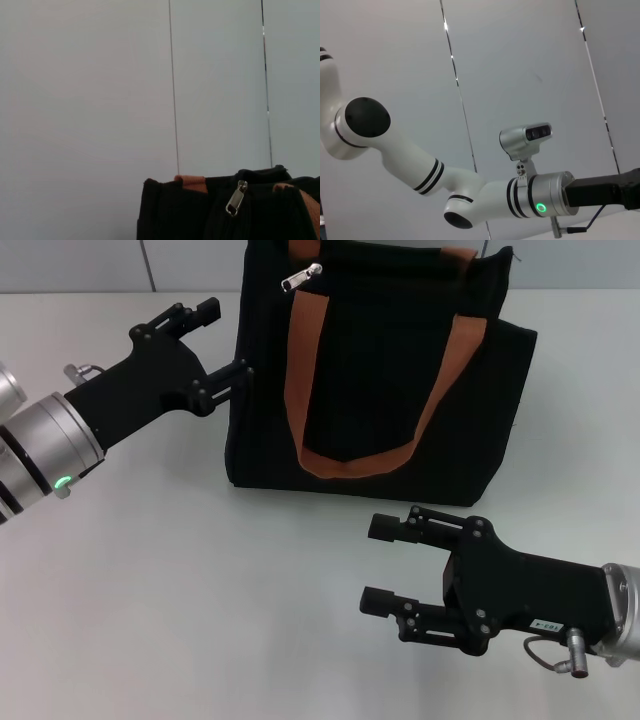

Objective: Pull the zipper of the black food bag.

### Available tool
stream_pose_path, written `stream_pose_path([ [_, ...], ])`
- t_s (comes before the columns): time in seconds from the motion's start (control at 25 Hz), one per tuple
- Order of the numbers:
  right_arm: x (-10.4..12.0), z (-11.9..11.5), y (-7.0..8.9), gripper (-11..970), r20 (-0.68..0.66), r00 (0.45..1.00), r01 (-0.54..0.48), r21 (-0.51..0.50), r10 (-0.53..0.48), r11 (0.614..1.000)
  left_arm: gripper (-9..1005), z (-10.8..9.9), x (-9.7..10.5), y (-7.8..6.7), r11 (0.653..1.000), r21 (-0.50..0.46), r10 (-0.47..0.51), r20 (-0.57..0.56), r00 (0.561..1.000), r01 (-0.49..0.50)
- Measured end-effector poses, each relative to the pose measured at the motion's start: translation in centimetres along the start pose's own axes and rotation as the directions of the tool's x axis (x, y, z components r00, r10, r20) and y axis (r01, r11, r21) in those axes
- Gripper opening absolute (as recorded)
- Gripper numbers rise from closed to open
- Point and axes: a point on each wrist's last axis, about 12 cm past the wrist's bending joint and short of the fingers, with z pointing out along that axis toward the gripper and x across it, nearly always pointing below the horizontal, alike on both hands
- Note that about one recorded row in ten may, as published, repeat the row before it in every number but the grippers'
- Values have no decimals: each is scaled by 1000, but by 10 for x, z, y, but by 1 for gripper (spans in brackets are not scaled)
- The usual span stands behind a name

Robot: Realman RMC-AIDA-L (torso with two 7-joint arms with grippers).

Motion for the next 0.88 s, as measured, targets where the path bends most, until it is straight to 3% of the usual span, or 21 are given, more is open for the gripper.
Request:
stream_pose_path([
  [0.24, 2, -2, 2, 714, 13, 1000, -11, 21, 11, 1000, 766, -20, 2, -1, 1000, -19, -13, 37, 999, 13],
  [0.52, 2, -6, 1, 714, 39, 999, -6, 68, 4, 998, 761, -46, 3, 3, 988, -145, -43, 114, 993, 60],
  [0.8, 2, -4, 1, 714, 41, 999, -11, 71, 9, 997, 756, -39, 3, 3, 995, -94, -32, 75, 997, 39],
  [0.88, 3, -4, 1, 714, 41, 999, -16, 72, 13, 997, 755, -21, 6, 0, 999, -18, 30, -27, 999, -30],
])
